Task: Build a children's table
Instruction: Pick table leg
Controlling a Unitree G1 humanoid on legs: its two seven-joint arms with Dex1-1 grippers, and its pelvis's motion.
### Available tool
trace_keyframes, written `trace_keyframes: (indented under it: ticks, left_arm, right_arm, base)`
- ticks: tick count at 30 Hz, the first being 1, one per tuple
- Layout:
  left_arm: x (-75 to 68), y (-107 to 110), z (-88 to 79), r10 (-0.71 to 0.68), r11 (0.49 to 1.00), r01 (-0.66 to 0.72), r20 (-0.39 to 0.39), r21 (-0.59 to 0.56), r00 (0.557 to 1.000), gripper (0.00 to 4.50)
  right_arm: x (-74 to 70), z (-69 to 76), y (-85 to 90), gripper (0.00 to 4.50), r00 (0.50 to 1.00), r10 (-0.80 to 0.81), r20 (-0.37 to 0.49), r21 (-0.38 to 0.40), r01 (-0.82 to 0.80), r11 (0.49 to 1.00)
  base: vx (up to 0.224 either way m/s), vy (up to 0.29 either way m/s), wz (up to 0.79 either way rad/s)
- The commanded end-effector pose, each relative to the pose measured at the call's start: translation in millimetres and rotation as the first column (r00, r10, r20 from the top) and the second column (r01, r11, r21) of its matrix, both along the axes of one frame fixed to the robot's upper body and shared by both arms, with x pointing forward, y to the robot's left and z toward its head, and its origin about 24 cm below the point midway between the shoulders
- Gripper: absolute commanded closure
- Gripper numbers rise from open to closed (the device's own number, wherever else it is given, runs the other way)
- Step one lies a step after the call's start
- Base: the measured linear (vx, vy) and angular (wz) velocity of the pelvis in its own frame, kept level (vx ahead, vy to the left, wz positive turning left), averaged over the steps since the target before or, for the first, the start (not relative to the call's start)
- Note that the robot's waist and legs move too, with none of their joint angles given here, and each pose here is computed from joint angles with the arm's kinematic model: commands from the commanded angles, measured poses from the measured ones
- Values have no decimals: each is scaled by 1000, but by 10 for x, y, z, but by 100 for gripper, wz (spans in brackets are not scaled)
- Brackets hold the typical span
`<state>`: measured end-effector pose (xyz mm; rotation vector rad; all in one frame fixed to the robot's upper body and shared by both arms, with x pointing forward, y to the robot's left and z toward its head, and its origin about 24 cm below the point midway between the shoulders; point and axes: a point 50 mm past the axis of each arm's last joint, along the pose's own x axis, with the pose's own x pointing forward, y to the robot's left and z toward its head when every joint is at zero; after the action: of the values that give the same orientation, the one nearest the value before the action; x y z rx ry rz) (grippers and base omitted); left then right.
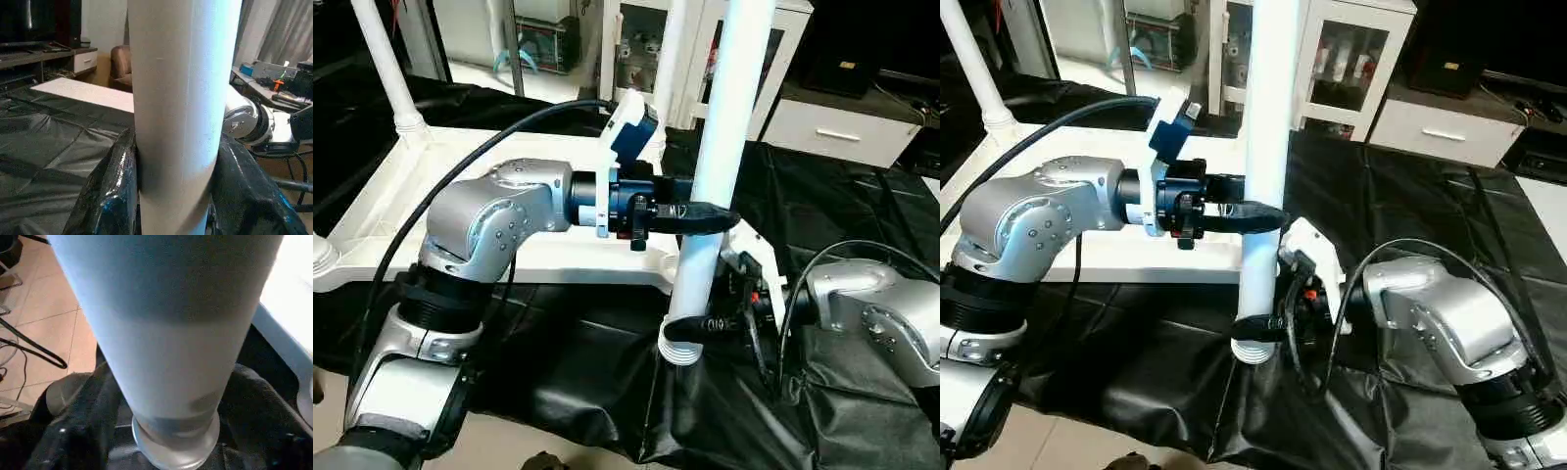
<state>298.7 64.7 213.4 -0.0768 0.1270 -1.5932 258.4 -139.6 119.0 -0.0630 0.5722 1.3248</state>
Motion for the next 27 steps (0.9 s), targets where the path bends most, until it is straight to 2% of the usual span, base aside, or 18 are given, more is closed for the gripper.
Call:
trace_keyframes:
  ticks: [1, 11, 16, 22, 23, 24, 27]
  left_arm:
    - [-38, -59, 94, -29, 1000, 29, 52, 2, 998, 273]
    - [-42, -62, 101, -34, 999, 34, 55, 0, 998, 273]
    - [-46, -66, 98, -35, 999, 36, 52, -2, 998, 273]
    - [-36, -49, 95, -25, 1000, 26, 48, -4, 999, 273]
    - [-34, -46, 95, -24, 1000, 24, 47, -5, 999, 273]
    - [-32, -43, 97, -23, 1000, 24, 46, -6, 999, 273]
    - [-33, -43, 96, -25, 1000, 25, 46, -5, 999, 273]
  right_arm:
    - [22, 24, -4, 159, 1000, 4, 19, -8, -4, 1000]
    - [17, 1, -3, 247, 1000, 11, 16, -23, -10, 1000]
    - [26, 10, 7, 253, 1000, 10, 28, -10, -10, 1000]
    - [51, 43, 24, 254, 998, 3, 67, 20, -5, 1000]
    - [75, 55, 34, 220, 997, -13, 76, 31, 11, 999]
    - [98, 69, 45, 220, 996, -25, 80, 45, 22, 999]
    - [99, 69, 49, 176, 997, -20, 80, 42, 17, 999]
  base:
    - [0, 0, 0]
    - [0, 0, 0]
    - [0, 0, 0]
    - [0, 0, 0]
    - [0, 0, 0]
    - [0, 0, 0]
    - [0, 0, 0]
